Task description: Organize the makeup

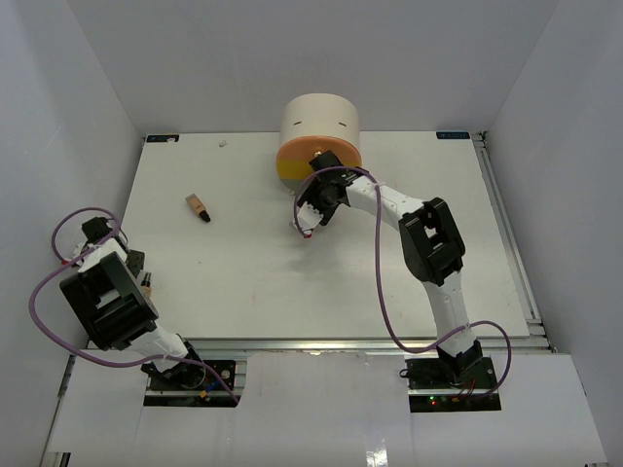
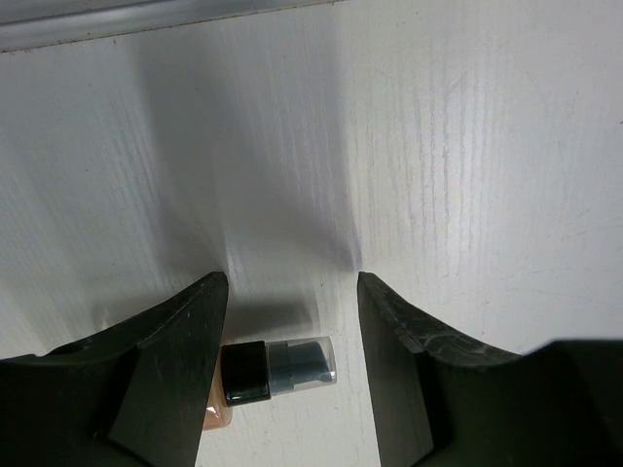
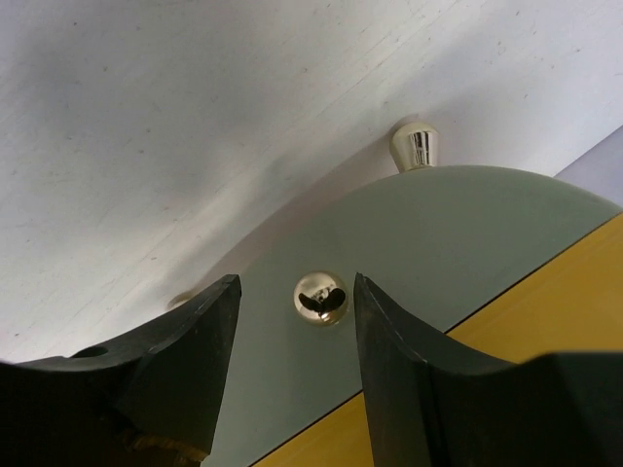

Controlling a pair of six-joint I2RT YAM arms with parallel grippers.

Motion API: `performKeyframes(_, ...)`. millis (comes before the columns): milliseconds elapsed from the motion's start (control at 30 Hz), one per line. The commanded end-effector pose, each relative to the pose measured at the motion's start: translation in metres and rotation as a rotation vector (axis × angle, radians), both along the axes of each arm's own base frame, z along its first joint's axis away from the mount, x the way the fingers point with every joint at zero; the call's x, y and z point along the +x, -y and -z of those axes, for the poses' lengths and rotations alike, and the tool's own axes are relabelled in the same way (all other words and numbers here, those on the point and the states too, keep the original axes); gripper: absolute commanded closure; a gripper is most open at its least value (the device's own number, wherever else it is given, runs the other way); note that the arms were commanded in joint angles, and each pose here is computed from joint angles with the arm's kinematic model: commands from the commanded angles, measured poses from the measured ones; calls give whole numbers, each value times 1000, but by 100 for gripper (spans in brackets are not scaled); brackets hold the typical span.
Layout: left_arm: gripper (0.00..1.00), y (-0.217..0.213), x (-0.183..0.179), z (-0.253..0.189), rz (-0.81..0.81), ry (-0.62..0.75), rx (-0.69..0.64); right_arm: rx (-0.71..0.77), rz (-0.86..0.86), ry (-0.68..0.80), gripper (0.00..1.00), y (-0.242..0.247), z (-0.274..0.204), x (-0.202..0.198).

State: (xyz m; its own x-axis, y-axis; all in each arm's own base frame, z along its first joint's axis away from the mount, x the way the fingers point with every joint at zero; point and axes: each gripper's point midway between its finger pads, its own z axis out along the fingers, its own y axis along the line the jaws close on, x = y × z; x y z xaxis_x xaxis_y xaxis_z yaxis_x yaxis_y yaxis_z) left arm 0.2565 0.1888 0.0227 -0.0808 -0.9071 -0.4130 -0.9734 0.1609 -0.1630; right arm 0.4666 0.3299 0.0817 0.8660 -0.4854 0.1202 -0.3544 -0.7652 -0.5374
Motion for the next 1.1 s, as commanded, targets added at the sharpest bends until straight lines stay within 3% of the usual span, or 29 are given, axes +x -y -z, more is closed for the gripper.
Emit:
performKeyframes(0,33,21,-6,13,19,-16,-78,13,-6,56,44,-7,-15,17)
performKeyframes(600,33,21,-5,13,21,-11,-80,-18,-20,89,80,1,-20,15)
performKeyframes(1067,33,23,-5,13,26,-9,-84,-23,-63,21,89,0,-12,-35)
